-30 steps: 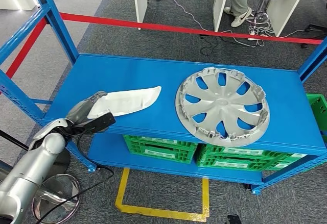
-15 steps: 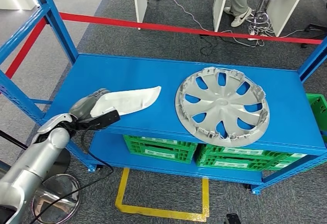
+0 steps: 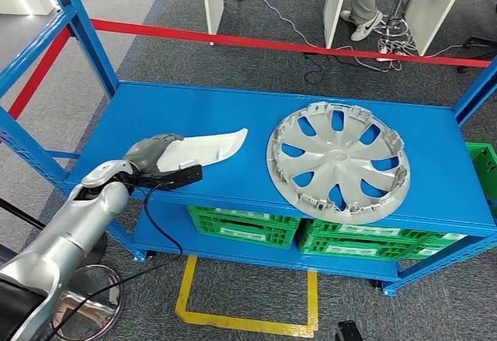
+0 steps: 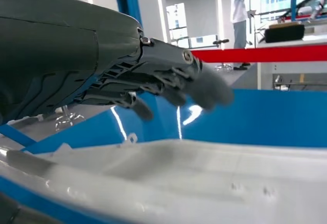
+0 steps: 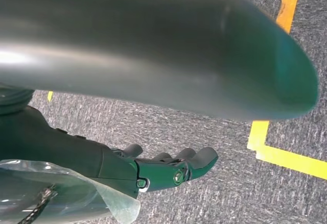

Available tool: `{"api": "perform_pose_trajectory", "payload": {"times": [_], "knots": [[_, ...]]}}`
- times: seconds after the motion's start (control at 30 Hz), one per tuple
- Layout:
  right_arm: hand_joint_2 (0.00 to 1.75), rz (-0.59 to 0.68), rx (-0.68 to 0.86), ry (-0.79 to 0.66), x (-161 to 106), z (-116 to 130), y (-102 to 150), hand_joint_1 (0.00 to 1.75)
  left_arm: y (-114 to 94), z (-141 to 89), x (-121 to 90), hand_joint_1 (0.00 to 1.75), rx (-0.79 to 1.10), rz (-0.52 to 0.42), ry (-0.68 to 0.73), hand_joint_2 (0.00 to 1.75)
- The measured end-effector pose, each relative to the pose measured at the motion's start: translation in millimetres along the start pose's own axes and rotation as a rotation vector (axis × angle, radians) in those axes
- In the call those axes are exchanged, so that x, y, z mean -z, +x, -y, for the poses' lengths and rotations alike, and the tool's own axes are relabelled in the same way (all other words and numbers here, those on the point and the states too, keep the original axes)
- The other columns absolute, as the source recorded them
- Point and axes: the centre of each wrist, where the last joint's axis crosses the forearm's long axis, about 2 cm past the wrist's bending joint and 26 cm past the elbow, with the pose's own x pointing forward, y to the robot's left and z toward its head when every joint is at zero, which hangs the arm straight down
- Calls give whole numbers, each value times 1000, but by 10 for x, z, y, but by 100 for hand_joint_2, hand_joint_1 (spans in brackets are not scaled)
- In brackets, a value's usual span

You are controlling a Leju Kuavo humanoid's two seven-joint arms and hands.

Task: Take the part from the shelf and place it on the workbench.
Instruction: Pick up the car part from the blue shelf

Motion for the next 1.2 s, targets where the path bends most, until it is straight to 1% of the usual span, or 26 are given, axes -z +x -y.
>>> {"api": "perform_pose_trajectory", "payload": {"times": [0.27,0.57,0.77,0.87,0.97,1.1,1.2], "knots": [[0,-2,-13,6,11,-17,36,0,97,148,44,175,23,-7,-38,175],[0,-1,-18,8,15,-23,48,0,135,125,74,175,31,-6,-33,175],[0,-2,-28,12,19,-33,62,0,109,181,70,175,27,-8,-39,175],[0,-1,-28,13,19,-37,62,0,89,247,47,175,6,36,-11,175],[0,8,-25,12,15,-38,50,0,110,353,-30,175,-45,119,48,175],[0,21,-10,2,2,-31,12,0,276,511,-246,175,-119,238,139,175],[0,20,-1,-3,-10,-28,-23,0,379,565,-399,175,-159,293,189,175]]}}
